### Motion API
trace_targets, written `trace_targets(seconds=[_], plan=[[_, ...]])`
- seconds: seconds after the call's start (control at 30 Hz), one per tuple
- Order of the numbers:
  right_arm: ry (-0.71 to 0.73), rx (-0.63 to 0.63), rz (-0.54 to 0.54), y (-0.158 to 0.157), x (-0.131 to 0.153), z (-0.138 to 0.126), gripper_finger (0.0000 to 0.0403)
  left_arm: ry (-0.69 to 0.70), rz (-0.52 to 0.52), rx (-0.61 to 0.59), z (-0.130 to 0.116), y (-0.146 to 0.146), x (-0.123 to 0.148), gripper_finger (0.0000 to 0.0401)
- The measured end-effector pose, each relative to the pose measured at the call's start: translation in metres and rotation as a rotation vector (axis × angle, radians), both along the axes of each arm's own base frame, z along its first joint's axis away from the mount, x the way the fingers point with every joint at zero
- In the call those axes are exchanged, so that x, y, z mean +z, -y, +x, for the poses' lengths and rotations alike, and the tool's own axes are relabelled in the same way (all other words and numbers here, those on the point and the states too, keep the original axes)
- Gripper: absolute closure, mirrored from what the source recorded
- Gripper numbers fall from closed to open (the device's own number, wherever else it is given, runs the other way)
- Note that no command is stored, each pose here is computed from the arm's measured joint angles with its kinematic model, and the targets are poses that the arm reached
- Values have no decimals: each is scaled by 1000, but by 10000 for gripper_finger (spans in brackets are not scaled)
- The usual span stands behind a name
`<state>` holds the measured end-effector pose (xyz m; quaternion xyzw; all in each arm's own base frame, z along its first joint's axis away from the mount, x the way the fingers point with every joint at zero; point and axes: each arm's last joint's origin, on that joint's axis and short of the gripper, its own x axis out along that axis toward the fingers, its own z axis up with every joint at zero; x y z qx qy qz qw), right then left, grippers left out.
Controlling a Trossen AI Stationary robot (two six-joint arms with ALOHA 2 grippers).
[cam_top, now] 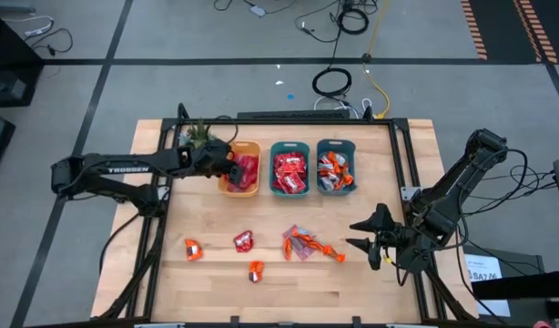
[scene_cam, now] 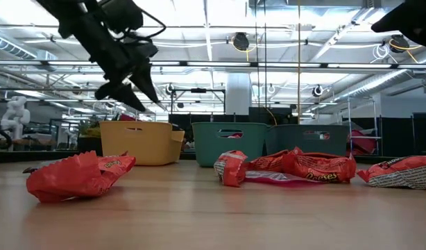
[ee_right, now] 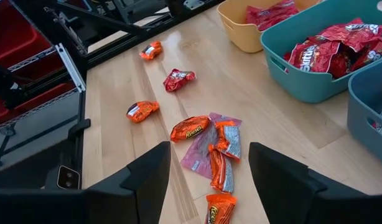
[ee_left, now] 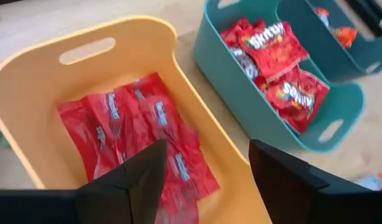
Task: Sort candy
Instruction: Put the orange candy into the top right blue bin
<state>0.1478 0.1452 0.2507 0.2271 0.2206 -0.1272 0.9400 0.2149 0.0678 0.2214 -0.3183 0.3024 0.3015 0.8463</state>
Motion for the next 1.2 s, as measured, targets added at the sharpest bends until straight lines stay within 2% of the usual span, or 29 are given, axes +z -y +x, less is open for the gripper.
trace_targets(seconds=[0.23, 0.37, 0.53, 0.67, 0.8, 1.03, 1.2], plan=[[-2, 3, -1, 0, 0, 0, 193, -87, 31, -15, 3, 26, 15, 166], [-3, 6, -7, 0, 0, 0, 193, -80, 30, -26, 6, 43, 20, 166], [-8, 24, -41, 0, 0, 0, 193, -80, -2, -58, 6, 63, 19, 166], [-9, 27, -46, 0, 0, 0, 193, -133, -46, -62, 0, 77, 15, 166], [-6, 24, -49, 0, 0, 0, 193, -204, -21, -111, -6, 81, 12, 166], [33, -32, -62, 4, 2, 4, 193, -184, -68, -62, -6, 84, 12, 166], [48, -20, -137, 6, 4, 15, 193, -187, -57, -112, -7, 93, 12, 166]])
